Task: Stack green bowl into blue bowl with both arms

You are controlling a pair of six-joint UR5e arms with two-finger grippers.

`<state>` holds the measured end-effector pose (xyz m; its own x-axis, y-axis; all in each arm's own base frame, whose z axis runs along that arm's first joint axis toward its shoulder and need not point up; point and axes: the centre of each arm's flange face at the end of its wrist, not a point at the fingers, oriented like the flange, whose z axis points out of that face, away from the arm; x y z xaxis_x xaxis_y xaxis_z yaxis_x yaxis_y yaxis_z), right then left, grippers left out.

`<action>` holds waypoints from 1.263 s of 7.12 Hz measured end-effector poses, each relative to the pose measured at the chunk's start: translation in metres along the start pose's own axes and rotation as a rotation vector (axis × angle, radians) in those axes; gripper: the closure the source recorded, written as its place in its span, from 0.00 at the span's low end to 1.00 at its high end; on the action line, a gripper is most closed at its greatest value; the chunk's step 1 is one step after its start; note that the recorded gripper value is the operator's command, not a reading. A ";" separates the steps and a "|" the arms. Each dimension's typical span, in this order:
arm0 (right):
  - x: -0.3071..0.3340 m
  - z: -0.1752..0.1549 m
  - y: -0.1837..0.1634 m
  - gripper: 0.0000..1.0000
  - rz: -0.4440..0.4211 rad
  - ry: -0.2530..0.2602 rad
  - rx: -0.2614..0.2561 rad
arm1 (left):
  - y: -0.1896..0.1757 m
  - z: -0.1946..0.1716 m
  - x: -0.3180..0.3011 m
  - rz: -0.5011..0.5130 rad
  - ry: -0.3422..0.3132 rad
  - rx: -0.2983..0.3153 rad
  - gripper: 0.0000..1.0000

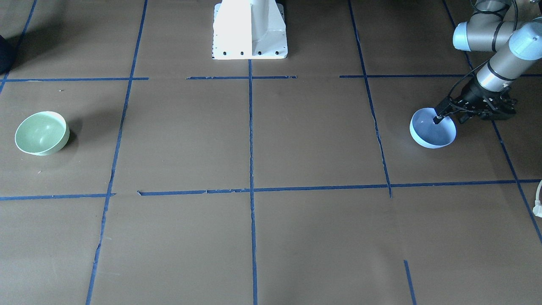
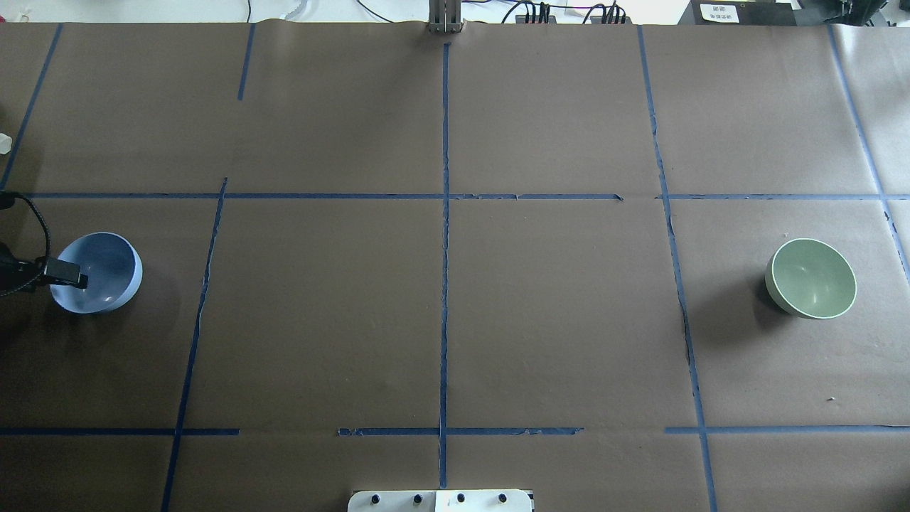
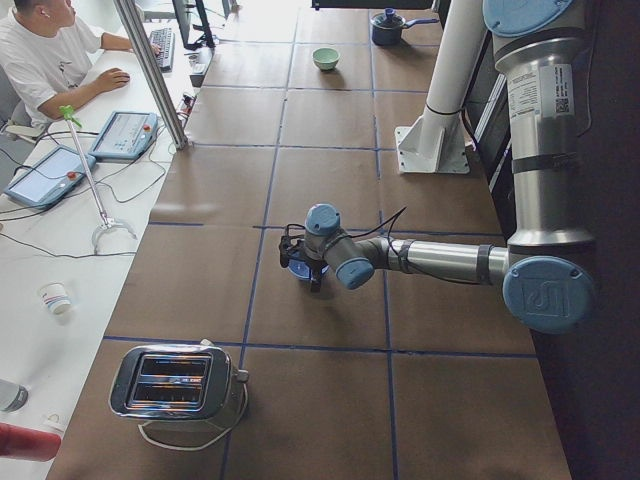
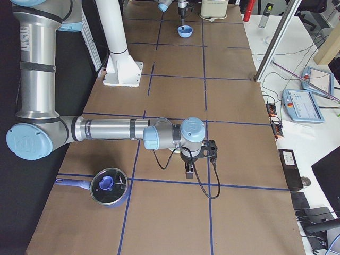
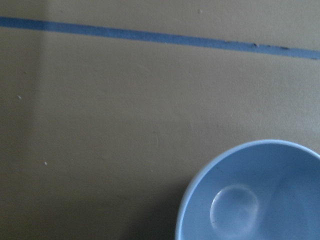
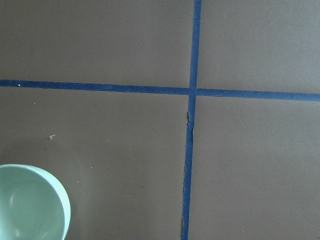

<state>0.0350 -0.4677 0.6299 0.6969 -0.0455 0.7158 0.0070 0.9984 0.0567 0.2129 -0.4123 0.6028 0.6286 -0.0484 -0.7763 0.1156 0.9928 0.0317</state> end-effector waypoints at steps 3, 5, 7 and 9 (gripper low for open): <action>0.001 0.000 0.001 0.00 0.001 -0.001 0.000 | -0.001 0.009 -0.006 -0.025 -0.019 -0.006 1.00; 0.001 0.000 0.001 0.00 0.001 -0.001 0.000 | -0.018 0.006 0.022 -0.090 0.007 0.005 1.00; 0.001 0.000 0.001 0.00 0.001 -0.001 0.000 | -0.065 -0.009 0.107 -0.164 0.031 0.014 1.00; 0.001 0.000 0.001 0.00 0.001 -0.001 0.000 | -0.092 -0.019 0.237 -0.220 0.085 -0.004 1.00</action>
<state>0.0355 -0.4670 0.6306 0.6962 -0.0447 0.7164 0.0063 0.9984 0.0561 0.3362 -0.5132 0.4042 0.5218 -0.2546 -0.8142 0.2394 0.9598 -0.1466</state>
